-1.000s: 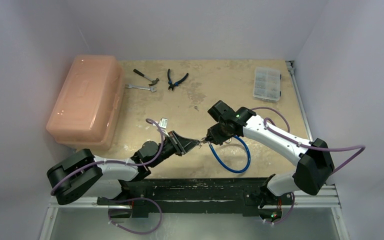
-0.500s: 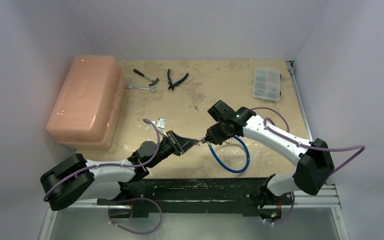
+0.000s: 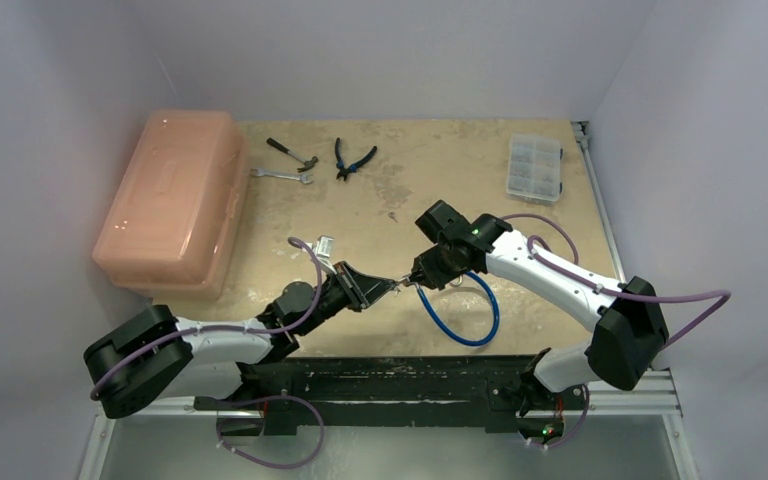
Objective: Unlock with the key
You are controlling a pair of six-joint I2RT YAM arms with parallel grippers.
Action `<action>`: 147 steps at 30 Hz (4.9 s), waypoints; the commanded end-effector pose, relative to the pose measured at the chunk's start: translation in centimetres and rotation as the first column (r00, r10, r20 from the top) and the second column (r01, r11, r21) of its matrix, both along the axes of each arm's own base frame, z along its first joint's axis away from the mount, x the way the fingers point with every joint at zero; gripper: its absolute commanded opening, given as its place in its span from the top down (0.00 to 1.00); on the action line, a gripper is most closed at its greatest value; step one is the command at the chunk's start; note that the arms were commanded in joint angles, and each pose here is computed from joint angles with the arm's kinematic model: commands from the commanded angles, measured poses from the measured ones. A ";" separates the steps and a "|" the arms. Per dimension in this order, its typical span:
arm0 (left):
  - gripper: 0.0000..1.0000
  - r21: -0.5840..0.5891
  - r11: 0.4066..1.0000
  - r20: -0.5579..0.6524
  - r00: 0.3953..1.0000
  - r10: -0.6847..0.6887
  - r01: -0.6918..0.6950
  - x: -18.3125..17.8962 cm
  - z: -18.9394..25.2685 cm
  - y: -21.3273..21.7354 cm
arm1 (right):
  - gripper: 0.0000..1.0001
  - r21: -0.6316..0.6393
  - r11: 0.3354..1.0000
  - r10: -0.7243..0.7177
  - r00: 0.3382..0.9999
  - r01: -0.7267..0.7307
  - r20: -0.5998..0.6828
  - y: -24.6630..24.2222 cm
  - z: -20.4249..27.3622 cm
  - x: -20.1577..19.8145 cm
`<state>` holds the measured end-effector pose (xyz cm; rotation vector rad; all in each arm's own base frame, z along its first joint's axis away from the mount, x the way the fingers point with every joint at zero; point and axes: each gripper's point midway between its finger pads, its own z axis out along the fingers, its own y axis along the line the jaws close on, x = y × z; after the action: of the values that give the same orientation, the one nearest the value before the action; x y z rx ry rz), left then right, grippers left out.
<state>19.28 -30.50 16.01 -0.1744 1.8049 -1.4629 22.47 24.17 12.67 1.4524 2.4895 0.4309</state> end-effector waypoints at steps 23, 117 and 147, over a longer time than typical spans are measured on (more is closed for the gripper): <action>1.00 -0.015 0.999 0.044 0.998 0.043 -0.042 0.8 0.8 0.5 | 1.00 0.082 0.997 0.002 0.998 -0.007 0.061 1.9 2.6 1.3; 1.00 0.001 1.000 0.011 1.000 0.011 -0.011 0.8 0.0 -1.3 | 1.00 -0.020 0.999 0.028 0.995 -0.026 0.095 1.4 1.7 2.7; 1.00 0.108 0.994 -0.051 0.999 -0.006 0.012 1.6 -0.2 -2.8 | 1.00 -0.046 0.996 0.077 0.994 -0.073 0.078 1.4 1.0 2.0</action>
<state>20.92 -32.38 14.73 -0.1849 1.9119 -1.3667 24.67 23.14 12.28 1.3177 2.4420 0.3118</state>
